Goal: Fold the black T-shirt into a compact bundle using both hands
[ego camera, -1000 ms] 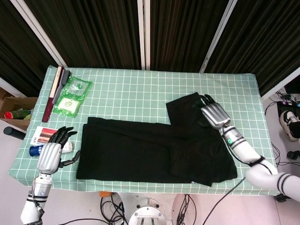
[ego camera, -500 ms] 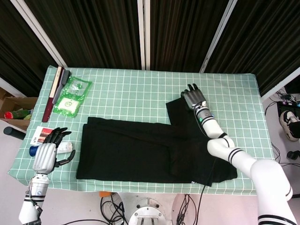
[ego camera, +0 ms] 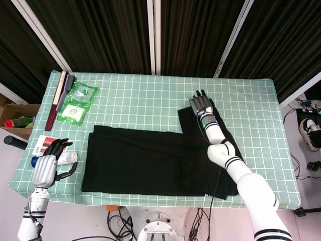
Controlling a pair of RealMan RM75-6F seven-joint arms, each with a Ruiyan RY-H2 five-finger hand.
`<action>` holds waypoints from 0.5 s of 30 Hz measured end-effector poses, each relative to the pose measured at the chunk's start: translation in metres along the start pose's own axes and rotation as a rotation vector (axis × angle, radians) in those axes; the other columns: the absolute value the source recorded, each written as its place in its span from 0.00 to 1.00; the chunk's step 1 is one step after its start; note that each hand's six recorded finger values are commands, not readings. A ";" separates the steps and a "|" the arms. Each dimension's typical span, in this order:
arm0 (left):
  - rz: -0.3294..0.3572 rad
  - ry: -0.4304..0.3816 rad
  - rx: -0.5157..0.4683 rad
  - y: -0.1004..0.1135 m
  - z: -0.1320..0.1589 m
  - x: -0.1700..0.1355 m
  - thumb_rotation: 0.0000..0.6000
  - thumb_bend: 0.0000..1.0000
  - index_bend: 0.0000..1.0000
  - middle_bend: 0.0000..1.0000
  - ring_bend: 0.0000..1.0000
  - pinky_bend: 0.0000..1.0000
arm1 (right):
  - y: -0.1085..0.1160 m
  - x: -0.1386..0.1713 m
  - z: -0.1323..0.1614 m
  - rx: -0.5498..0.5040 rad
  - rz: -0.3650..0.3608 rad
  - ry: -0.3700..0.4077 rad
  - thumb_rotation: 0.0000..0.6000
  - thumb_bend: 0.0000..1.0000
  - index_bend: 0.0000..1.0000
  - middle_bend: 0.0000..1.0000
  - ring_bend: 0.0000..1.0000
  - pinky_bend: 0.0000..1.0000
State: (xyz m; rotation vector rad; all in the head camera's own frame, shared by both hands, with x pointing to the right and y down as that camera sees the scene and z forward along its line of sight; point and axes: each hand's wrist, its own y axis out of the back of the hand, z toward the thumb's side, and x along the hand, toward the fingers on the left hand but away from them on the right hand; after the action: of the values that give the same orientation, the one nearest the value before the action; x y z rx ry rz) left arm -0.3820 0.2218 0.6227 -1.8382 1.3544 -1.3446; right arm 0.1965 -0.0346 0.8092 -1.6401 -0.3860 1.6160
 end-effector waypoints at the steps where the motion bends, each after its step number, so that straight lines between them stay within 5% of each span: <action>1: 0.000 0.000 -0.002 0.000 -0.001 0.000 0.83 0.31 0.23 0.13 0.08 0.17 | 0.000 0.000 -0.001 -0.003 -0.002 -0.002 1.00 0.37 0.61 0.31 0.02 0.09; 5: 0.005 -0.006 -0.006 0.000 -0.002 0.001 0.83 0.31 0.23 0.13 0.08 0.17 | 0.000 0.004 -0.007 -0.024 -0.026 -0.002 1.00 0.37 0.69 0.34 0.05 0.10; 15: 0.018 -0.048 -0.007 0.001 0.005 0.001 0.83 0.31 0.23 0.13 0.08 0.17 | 0.012 0.045 -0.008 -0.088 -0.146 0.111 1.00 0.37 0.70 0.34 0.08 0.15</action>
State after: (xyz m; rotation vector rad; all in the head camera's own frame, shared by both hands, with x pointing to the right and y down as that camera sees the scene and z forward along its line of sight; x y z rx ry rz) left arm -0.3776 0.2192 0.6200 -1.8465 1.3495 -1.2800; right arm 0.2069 -0.0133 0.7682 -1.7174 -0.5141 1.4109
